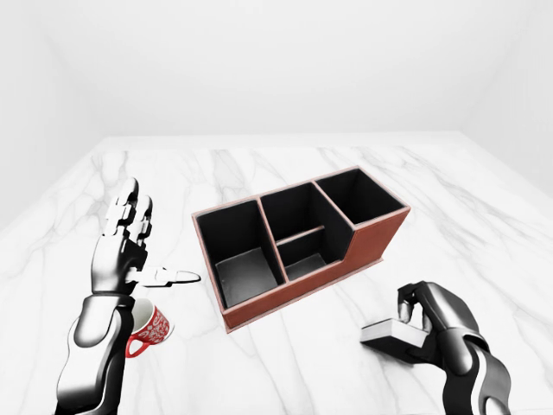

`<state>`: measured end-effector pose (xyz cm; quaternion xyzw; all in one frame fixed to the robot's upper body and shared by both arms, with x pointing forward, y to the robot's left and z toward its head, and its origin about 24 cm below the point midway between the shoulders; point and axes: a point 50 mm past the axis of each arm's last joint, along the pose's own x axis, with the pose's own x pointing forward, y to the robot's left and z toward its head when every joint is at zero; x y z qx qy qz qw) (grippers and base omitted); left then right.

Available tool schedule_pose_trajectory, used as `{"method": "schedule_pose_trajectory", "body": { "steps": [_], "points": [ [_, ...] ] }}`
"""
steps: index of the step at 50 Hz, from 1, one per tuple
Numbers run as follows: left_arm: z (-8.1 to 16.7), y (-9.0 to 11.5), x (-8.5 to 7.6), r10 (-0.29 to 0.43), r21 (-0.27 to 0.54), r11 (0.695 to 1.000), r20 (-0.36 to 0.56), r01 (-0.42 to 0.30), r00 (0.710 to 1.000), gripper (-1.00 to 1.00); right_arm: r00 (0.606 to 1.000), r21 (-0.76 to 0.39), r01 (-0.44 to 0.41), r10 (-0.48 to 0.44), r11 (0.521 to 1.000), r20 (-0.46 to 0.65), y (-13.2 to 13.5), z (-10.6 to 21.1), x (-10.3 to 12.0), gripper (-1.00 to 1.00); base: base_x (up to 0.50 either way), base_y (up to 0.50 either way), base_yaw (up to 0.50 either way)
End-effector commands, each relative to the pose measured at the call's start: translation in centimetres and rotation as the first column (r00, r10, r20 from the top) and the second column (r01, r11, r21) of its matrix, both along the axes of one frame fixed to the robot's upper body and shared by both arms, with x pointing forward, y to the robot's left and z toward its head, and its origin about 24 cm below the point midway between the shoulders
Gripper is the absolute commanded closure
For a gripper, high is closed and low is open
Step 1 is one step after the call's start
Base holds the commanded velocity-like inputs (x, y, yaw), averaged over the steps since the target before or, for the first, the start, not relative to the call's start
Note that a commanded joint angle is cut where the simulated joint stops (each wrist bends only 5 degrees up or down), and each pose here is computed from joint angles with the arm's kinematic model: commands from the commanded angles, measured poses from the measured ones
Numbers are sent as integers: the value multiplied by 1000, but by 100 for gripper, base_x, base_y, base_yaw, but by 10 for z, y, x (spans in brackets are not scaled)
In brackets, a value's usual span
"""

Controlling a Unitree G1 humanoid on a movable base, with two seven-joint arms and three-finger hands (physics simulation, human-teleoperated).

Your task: Pick up the book and place it in the back compartment of the caddy.

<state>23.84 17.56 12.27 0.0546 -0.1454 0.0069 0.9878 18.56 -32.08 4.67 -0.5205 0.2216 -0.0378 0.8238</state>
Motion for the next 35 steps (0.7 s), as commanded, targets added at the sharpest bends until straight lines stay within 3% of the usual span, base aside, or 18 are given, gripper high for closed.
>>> {"method": "schedule_pose_trajectory", "body": {
  "steps": [1,35],
  "points": [
    [0,0,0,-1,0,1000,1,1,1000,-100,997,-14,-27,28,1000,78,6,20,5,100,0,0,0],
    [4,3,0,6,-5,1000,18,-6,1000,-100,938,-200,-213,257,956,231,57,111,16,100,0,0,0]
  ]
}}
